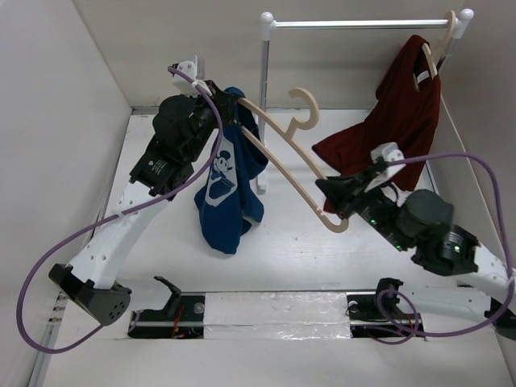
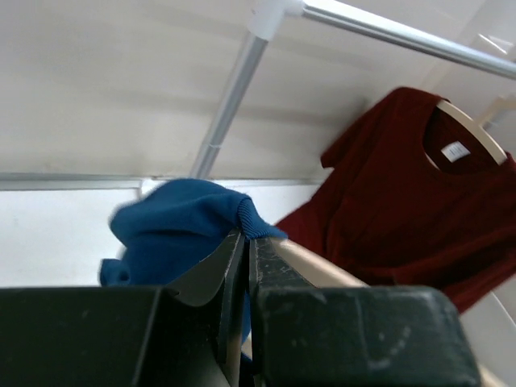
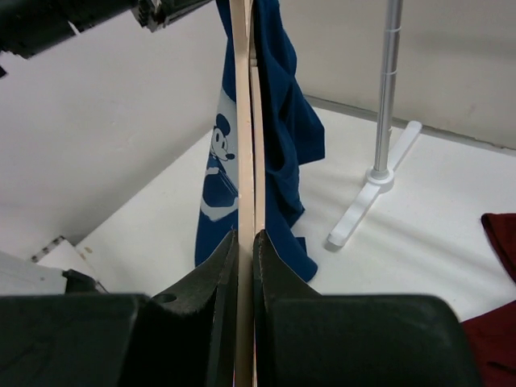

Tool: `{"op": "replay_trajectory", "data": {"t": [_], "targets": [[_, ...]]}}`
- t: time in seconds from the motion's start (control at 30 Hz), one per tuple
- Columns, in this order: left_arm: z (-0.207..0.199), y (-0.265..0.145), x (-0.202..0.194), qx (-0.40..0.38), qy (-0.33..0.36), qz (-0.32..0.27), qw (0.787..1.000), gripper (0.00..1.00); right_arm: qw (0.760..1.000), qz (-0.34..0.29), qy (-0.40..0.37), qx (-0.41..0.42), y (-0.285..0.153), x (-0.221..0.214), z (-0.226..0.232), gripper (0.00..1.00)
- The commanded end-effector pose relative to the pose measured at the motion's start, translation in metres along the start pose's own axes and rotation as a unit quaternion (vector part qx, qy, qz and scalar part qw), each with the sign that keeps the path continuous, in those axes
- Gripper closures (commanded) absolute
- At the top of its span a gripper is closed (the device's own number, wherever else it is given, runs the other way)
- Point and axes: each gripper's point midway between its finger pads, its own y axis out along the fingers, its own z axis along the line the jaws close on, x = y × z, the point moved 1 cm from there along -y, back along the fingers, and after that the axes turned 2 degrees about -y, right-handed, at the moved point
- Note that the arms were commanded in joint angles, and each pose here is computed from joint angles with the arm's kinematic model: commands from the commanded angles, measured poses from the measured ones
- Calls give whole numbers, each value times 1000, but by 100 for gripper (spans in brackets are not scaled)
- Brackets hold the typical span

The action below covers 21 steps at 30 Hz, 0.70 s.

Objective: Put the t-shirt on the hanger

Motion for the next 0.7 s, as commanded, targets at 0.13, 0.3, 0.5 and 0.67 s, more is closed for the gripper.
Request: {"op": "replay_trajectory", "data": {"t": [0.13, 0.3, 0.5, 0.67], "targets": [[-39, -11, 6, -102, -38, 5, 994, 100, 999, -19, -19, -44, 47, -2, 5, 100], [-53, -26, -2, -153, -61, 21, 986, 100, 994, -94, 5, -60, 55, 15, 2, 100], [-37, -36, -10, -126, -84, 15, 988, 100, 986, -150, 24, -66, 77, 25, 4, 100], [-63, -50, -11, -207, -81, 28, 975, 100, 986, -155, 32, -55, 101, 25, 1, 100]]}}
